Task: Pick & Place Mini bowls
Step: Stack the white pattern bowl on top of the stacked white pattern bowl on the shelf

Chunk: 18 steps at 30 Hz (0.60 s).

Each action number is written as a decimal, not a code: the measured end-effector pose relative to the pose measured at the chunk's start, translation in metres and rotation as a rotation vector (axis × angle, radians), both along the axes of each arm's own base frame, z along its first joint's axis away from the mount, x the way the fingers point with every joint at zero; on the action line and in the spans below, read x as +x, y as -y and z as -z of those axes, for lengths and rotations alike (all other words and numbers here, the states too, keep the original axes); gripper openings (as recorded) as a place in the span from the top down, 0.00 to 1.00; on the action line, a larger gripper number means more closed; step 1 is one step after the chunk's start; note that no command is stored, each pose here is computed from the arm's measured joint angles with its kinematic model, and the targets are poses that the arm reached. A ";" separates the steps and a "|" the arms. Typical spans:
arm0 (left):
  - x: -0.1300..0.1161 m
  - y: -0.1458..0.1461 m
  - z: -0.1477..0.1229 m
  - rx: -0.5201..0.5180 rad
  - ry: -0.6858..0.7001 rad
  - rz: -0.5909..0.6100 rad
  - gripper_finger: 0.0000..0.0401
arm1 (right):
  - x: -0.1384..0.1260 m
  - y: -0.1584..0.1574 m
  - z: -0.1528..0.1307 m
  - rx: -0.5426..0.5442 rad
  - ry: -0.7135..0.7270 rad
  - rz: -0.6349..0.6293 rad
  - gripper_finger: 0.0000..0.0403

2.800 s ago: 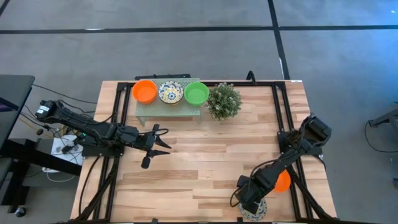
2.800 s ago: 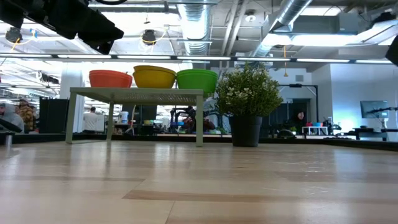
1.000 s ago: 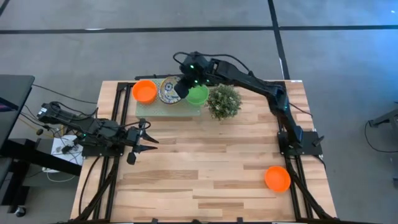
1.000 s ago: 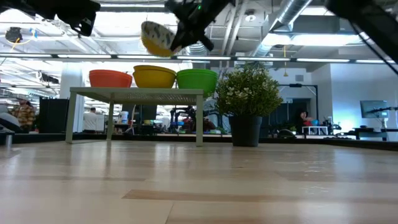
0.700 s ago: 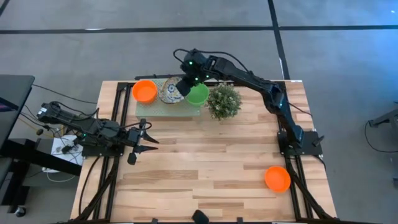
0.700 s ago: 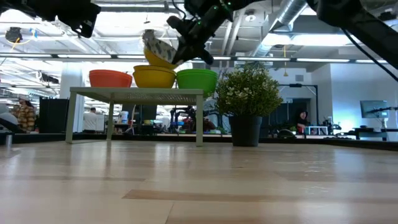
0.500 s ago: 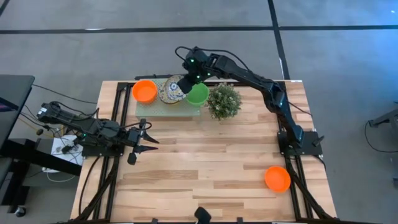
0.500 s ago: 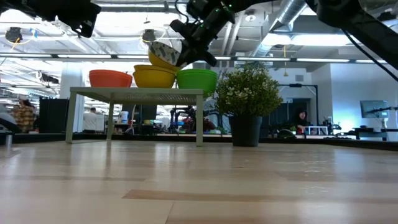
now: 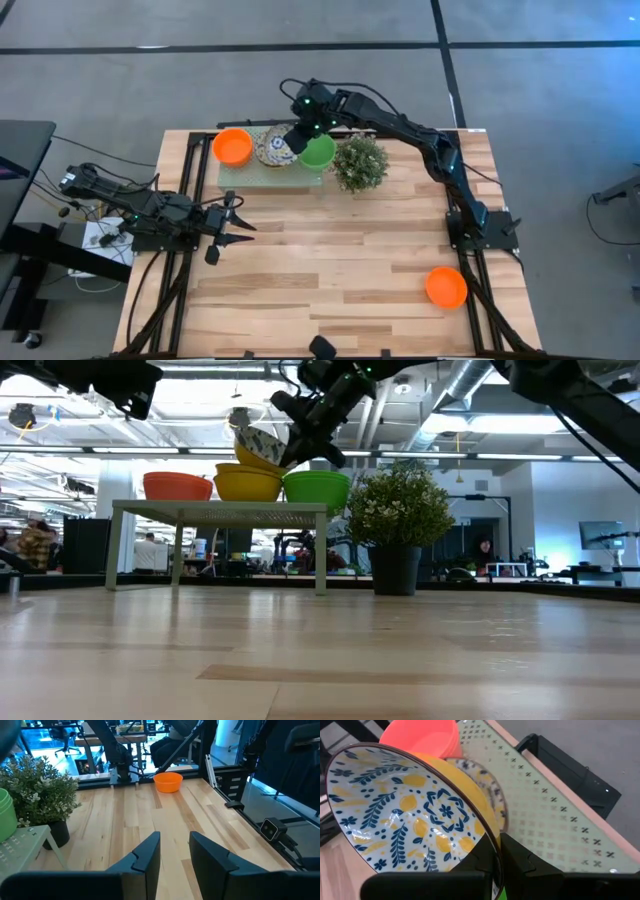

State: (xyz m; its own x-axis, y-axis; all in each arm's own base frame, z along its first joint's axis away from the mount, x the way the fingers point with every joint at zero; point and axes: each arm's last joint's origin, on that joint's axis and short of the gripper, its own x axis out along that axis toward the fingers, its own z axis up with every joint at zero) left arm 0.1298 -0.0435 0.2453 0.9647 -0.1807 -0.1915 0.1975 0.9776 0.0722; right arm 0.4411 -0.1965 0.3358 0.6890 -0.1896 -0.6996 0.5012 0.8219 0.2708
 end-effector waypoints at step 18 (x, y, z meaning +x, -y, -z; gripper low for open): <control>0.000 0.000 -0.001 0.004 0.008 0.001 0.74 | 0.011 0.003 0.015 0.032 0.015 -0.023 0.97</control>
